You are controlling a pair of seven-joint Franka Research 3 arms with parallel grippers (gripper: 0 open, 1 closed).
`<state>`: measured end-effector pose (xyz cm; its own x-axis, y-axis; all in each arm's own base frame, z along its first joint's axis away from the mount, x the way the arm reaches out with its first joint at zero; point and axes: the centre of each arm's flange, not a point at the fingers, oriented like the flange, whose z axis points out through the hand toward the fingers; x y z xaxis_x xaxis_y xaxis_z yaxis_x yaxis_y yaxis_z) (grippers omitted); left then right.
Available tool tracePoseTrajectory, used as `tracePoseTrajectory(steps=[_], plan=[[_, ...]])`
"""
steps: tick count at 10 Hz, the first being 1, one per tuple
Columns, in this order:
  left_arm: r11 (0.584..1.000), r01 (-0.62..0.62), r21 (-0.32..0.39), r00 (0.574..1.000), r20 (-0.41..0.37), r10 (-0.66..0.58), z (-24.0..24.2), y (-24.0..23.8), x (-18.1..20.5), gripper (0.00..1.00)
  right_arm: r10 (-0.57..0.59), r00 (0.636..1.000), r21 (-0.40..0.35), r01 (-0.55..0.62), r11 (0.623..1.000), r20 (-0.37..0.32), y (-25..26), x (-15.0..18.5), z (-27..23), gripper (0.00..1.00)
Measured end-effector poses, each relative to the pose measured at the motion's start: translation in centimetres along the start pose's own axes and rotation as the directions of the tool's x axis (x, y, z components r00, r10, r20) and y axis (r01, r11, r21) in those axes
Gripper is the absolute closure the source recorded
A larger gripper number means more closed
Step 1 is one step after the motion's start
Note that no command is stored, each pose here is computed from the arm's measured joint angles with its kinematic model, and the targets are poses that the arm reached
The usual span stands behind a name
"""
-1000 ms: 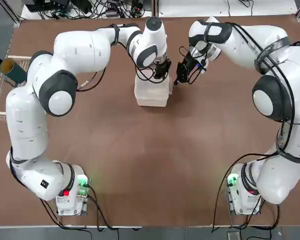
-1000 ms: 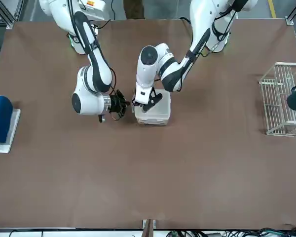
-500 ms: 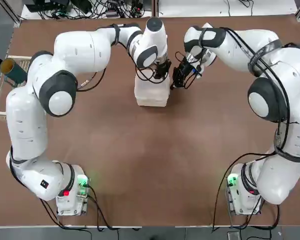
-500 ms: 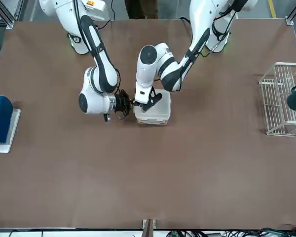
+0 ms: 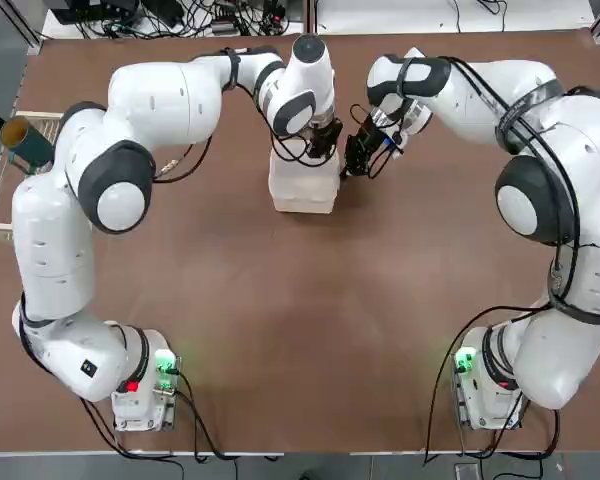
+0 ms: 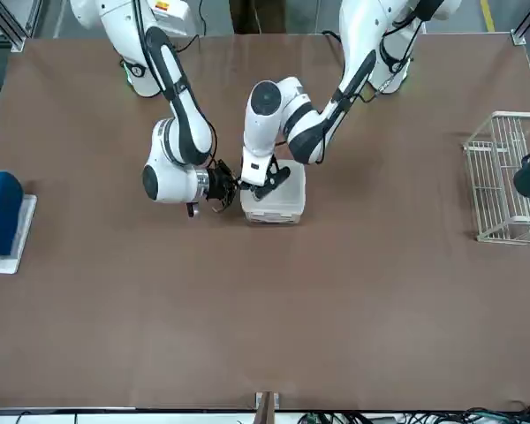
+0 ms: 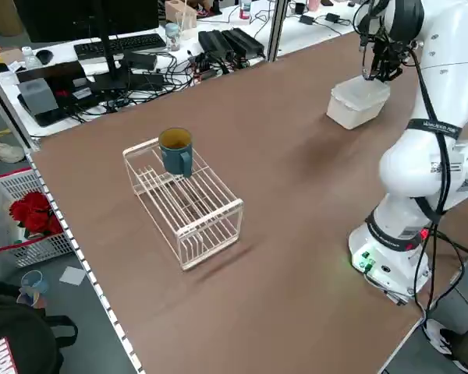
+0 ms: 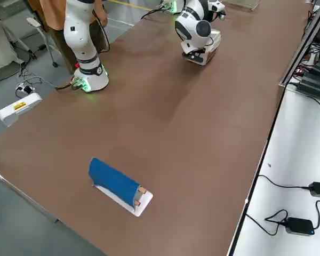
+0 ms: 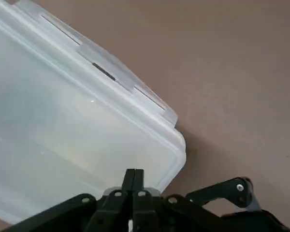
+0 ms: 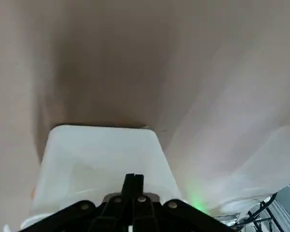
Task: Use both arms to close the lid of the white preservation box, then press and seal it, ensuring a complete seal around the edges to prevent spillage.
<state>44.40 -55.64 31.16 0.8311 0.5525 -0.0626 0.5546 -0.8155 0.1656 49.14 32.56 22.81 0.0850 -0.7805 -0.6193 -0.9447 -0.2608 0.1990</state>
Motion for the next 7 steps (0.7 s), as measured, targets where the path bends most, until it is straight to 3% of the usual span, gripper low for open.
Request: tracePoseTrajectory(steps=[7], plan=[[1.0,0.001,0.0,1.0,0.0,-0.001,0.0,0.03,0.05,0.99,0.013,1.0,0.025,-0.013,1.0,0.011,0.04,-0.26,0.81,0.97]])
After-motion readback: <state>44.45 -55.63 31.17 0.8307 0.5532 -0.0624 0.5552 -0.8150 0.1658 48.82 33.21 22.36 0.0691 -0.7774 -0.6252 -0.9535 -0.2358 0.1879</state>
